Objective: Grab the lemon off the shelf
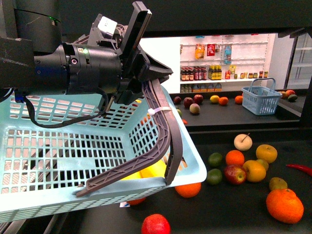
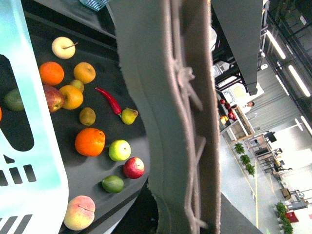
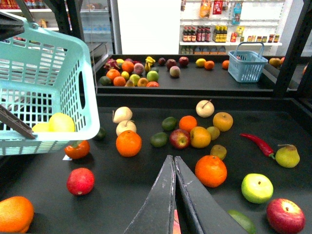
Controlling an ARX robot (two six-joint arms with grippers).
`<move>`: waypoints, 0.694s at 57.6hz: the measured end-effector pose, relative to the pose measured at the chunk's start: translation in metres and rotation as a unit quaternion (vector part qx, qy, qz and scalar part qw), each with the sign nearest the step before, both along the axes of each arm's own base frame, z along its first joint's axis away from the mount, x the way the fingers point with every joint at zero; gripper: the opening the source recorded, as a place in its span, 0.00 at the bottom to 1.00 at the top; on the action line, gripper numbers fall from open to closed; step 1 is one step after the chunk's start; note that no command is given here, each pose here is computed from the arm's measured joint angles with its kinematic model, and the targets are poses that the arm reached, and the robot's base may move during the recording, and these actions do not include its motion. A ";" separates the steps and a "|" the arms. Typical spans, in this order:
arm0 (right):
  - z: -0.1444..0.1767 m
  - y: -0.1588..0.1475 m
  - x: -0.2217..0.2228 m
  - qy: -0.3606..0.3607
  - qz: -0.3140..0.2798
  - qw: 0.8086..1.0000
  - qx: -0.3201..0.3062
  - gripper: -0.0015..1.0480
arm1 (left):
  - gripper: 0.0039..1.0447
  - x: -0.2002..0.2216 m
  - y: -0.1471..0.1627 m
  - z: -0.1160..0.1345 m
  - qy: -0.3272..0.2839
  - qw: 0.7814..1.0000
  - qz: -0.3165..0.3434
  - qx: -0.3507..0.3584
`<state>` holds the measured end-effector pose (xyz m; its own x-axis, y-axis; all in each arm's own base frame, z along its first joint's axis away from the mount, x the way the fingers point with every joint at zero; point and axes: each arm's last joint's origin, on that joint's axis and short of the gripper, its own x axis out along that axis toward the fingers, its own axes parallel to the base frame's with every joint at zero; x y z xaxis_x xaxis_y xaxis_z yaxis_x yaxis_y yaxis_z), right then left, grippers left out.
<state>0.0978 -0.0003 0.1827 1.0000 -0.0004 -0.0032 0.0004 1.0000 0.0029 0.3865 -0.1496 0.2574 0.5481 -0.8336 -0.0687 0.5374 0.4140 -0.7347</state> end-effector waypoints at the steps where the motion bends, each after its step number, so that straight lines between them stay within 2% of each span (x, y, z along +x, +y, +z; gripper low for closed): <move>1: -0.001 0.000 0.000 0.000 0.000 1.000 0.000 0.03 | 0.08 0.000 0.000 0.000 0.000 1.000 0.000 0.000; 8: -0.015 0.000 0.000 0.000 0.001 1.000 0.000 0.03 | 0.08 0.000 0.000 0.000 0.000 1.000 0.000 0.000; 19: -0.015 0.000 -0.001 -0.005 0.000 1.000 0.000 0.03 | 0.08 0.000 0.000 0.000 0.001 1.000 0.001 0.000; 21: -0.015 0.000 -0.001 -0.005 0.000 1.000 0.000 0.06 | 0.08 0.000 0.000 0.000 0.000 1.000 0.001 0.000; 24: -0.015 0.000 -0.001 -0.005 0.000 1.000 0.000 0.14 | 0.08 0.000 0.000 0.000 0.000 1.000 0.001 0.000; 29: -0.015 0.000 -0.001 -0.005 0.000 1.000 0.000 0.34 | 0.08 0.000 0.000 0.000 0.000 1.000 0.001 0.000; 40: -0.015 0.000 -0.001 -0.005 0.000 1.000 0.000 0.64 | 0.08 0.000 0.000 0.000 0.000 1.000 0.001 0.000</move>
